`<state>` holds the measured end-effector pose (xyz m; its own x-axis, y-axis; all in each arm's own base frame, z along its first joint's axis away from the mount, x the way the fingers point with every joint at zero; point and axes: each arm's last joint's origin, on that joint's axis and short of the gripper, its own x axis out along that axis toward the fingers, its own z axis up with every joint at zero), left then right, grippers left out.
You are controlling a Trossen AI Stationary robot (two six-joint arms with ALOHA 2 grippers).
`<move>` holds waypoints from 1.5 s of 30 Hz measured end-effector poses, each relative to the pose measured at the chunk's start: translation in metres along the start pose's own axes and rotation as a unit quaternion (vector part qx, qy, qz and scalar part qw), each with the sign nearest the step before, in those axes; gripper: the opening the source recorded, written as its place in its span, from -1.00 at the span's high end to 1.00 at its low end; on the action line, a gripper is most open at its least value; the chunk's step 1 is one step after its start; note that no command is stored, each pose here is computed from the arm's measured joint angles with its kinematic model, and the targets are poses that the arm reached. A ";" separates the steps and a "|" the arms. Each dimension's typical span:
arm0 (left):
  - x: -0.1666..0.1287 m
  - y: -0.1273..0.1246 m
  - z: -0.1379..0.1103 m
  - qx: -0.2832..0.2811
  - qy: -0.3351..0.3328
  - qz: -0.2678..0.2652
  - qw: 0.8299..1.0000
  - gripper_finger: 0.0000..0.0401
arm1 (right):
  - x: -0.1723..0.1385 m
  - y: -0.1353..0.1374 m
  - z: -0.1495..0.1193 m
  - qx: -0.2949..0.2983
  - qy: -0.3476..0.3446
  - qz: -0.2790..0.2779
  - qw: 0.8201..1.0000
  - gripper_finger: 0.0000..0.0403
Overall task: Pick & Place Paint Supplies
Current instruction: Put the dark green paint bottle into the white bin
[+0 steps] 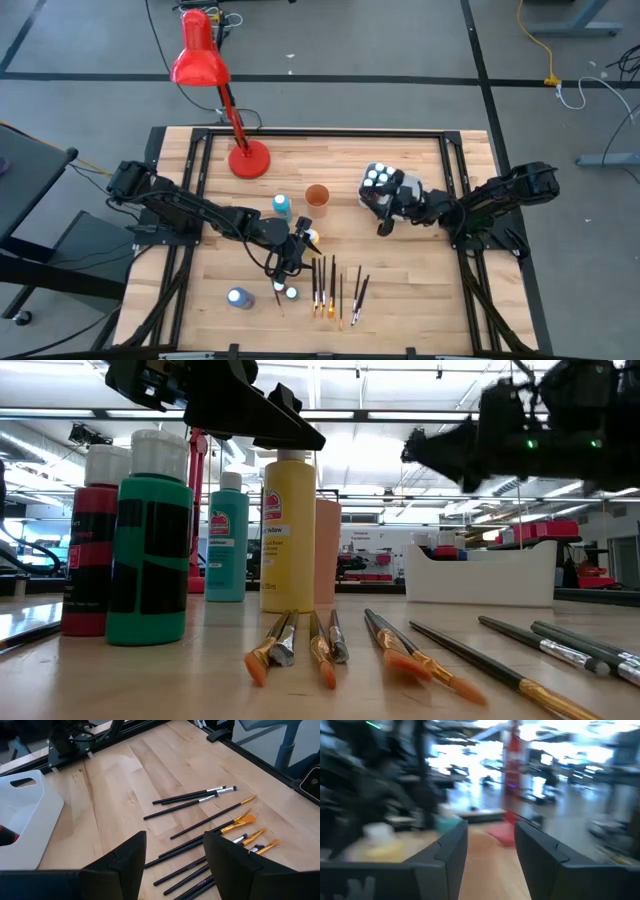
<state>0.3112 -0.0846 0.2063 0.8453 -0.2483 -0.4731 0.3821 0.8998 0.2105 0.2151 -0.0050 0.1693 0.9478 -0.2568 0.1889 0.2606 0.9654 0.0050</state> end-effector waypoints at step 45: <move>-0.021 -0.061 0.011 -0.145 0.045 -0.130 0.980 -0.08 | 0.072 0.072 0.042 -0.085 0.099 0.193 0.972 0.17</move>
<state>0.2739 -0.1377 0.2126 0.6912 -0.4624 -0.5554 0.4474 0.8773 -0.1737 0.2945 0.0479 0.2245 0.9934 0.1041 -0.0487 -0.1117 0.9747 -0.1937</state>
